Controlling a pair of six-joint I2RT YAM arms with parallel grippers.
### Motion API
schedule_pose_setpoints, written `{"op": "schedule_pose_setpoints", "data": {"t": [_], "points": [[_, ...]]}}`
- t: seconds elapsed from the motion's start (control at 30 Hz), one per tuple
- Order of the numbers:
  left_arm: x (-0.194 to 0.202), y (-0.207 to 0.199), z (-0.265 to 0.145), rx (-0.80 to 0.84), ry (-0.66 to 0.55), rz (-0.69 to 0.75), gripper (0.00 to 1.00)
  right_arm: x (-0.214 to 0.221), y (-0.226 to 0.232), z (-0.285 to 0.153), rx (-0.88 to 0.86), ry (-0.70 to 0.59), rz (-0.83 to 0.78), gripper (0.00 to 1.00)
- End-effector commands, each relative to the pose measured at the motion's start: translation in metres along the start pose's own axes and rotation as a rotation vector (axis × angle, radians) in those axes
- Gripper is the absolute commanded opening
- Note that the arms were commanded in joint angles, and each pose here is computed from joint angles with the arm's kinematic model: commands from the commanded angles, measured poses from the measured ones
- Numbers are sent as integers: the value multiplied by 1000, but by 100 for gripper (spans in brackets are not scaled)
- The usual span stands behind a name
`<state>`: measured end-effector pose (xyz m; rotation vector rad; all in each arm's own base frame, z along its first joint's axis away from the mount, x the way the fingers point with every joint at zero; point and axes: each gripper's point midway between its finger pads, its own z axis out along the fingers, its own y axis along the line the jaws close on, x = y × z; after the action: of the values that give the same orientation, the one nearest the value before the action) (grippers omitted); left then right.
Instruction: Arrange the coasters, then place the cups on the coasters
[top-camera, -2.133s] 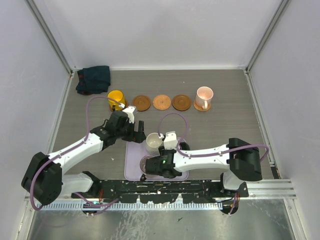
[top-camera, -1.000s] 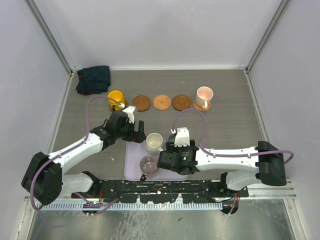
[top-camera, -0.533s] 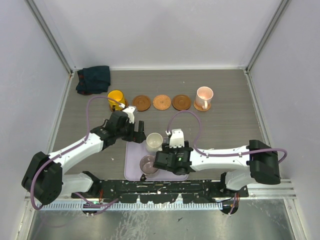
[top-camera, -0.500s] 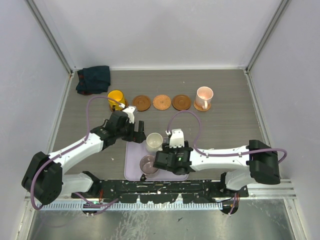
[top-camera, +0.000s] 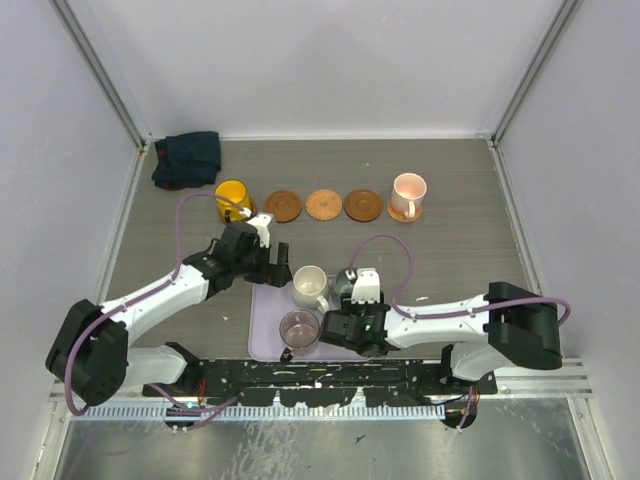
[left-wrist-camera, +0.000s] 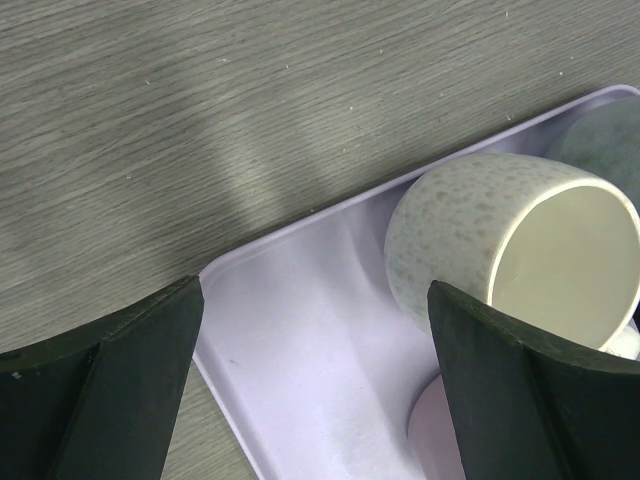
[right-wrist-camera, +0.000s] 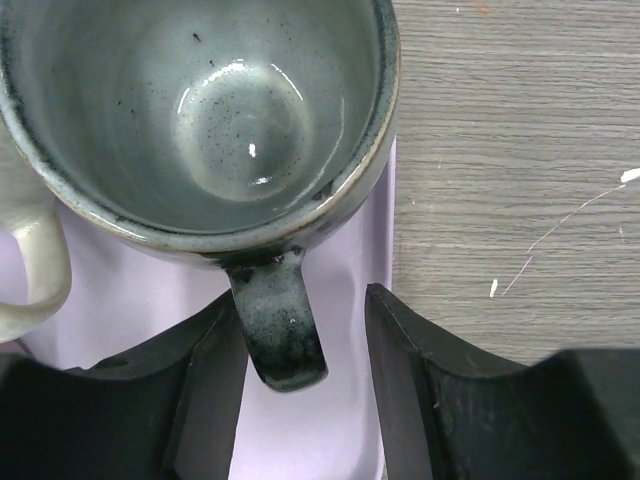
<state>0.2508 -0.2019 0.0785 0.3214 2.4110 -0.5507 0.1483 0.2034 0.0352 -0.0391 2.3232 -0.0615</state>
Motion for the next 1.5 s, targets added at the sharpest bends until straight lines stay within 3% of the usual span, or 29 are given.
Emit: {"op": "schedule_pose_setpoints", "data": {"t": [0.0,0.4,0.83,1.0,1.2,1.33,1.43,1.47], "points": [[-19,-9,-3,33,-62,8,95,-23,14,-3,-59,-87,117,53],[-18,-8,-2,26,-62,8,95,-27,20,-4,-98,-107,90,49],[-16,-6,-1,19,-56,3,96,-20,16,7,-41,-113,63,30],[-16,-5,0,17,-56,5,95,-18,16,10,-20,-109,42,34],[-15,-5,0,15,-52,4,96,-19,15,12,-9,-118,45,32],[-14,-4,1,13,-49,2,95,-19,15,12,-5,-119,43,19],[-15,-5,1,14,-50,2,95,-23,15,11,-3,-124,45,1],[-15,-5,1,14,-49,2,96,-25,16,10,-2,-127,44,1]]}}
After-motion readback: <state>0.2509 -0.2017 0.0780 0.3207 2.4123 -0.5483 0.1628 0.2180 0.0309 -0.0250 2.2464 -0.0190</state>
